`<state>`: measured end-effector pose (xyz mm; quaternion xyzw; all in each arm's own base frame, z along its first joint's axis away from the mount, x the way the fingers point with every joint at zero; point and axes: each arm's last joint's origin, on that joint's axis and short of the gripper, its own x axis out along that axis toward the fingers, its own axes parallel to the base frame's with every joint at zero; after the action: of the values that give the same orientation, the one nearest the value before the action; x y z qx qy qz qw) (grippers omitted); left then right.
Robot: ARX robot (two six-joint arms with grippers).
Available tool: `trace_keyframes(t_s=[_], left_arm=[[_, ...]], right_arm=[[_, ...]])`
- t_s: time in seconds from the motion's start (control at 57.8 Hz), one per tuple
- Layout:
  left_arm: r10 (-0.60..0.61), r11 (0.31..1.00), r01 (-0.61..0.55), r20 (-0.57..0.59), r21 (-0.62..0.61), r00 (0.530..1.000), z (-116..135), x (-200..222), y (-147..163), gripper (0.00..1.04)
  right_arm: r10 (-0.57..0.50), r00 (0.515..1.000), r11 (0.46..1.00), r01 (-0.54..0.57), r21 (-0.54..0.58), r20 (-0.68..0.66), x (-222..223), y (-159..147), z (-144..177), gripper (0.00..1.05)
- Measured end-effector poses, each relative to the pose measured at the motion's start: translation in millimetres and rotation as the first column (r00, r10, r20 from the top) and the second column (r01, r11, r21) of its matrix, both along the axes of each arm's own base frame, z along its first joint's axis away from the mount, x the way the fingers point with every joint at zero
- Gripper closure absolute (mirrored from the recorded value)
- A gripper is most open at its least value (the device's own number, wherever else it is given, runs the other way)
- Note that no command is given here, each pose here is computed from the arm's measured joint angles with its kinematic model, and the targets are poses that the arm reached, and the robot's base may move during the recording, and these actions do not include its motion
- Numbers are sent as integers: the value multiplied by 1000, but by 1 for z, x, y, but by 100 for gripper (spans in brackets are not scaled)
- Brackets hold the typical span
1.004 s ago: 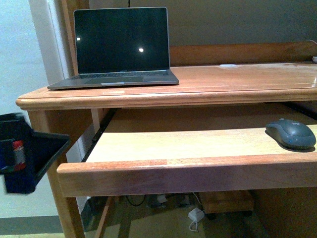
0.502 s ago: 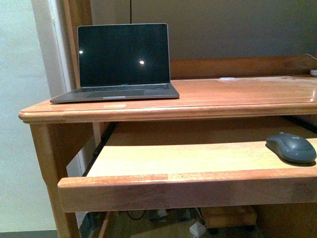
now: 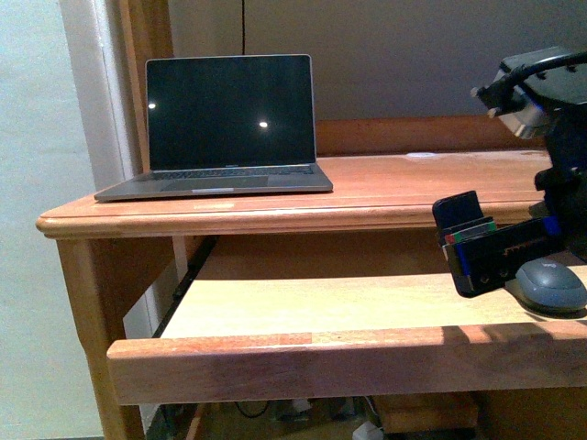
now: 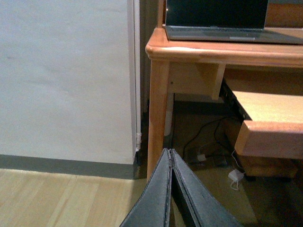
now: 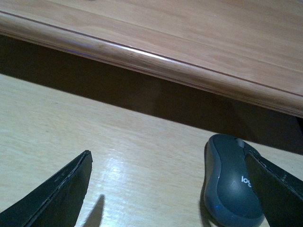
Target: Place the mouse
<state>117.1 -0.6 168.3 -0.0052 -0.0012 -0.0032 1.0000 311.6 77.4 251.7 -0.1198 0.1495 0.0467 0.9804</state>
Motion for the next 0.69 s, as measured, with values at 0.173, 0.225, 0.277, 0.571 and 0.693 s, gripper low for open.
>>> trace_keyframes(t_s=[0.173,0.225,0.277,0.571,0.693], left_arm=[[2,1000,-2,5,0,1000,0,-4,0,102],[2,1000,-2,5,0,1000,0,-5,0,102],[2,1000,-2,5,0,1000,0,-6,0,102],[2,1000,-2,-6,0,1000,-3,-19,0,102],[2,1000,-2,-1,0,1000,-3,-19,0,102]], right_arm=[[-82,990,995,76,-63,-111,24,-11,-8,7],[-100,986,994,91,-66,-132,30,-15,-9,7],[-114,982,992,104,-72,-150,34,-19,-11,7],[-152,959,987,136,-81,-240,51,-35,-23,7],[-164,951,986,147,-82,-261,53,-39,-27,7]])
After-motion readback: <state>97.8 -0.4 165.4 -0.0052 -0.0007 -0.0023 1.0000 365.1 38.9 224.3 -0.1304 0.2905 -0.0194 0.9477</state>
